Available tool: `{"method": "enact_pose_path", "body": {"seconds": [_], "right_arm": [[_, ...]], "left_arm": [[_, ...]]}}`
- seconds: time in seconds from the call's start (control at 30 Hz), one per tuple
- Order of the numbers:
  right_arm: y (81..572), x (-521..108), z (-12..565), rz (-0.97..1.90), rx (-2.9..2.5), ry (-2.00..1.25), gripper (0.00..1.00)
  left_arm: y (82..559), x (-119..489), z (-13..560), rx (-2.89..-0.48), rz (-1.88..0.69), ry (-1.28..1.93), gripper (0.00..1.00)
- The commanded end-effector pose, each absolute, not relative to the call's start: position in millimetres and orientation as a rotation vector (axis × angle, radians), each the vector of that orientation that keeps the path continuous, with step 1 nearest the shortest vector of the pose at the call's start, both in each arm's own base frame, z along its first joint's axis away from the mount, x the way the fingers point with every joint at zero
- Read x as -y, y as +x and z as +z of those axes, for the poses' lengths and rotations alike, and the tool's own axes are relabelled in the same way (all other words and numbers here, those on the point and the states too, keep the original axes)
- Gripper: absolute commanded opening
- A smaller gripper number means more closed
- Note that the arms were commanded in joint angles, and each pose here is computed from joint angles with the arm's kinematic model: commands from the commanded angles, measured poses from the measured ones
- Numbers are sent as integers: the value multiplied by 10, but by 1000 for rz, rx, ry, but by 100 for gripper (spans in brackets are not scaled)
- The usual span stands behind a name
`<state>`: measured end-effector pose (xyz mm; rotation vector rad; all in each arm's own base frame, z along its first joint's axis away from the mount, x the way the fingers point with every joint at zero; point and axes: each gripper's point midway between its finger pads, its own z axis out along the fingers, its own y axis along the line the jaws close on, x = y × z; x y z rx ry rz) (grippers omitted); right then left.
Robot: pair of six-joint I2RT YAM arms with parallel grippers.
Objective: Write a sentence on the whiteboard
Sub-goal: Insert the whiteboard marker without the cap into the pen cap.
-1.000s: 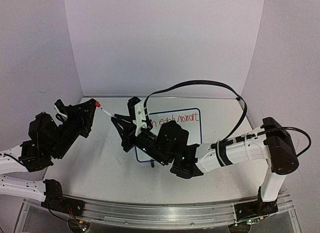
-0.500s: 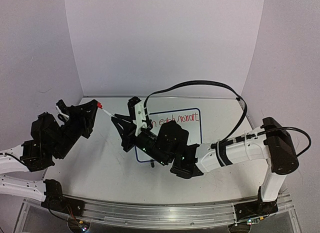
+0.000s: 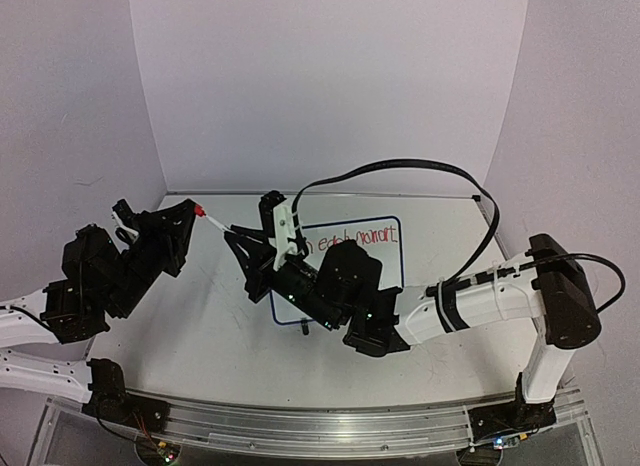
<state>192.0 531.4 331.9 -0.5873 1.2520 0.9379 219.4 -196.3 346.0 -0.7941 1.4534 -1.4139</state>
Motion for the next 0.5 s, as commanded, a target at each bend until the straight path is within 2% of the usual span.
{"method": "enact_pose_path", "body": {"seconds": [0.0, 0.47], "right_arm": [[1892, -5245, 3626, 978, -1192, -527, 0], [1941, -5358, 3575, 964, -1207, -529, 0]], "left_arm": [[2186, 1974, 3497, -1433, -1445, -803, 0], [2164, 1974, 3509, -1430, -1472, -802, 0]]}}
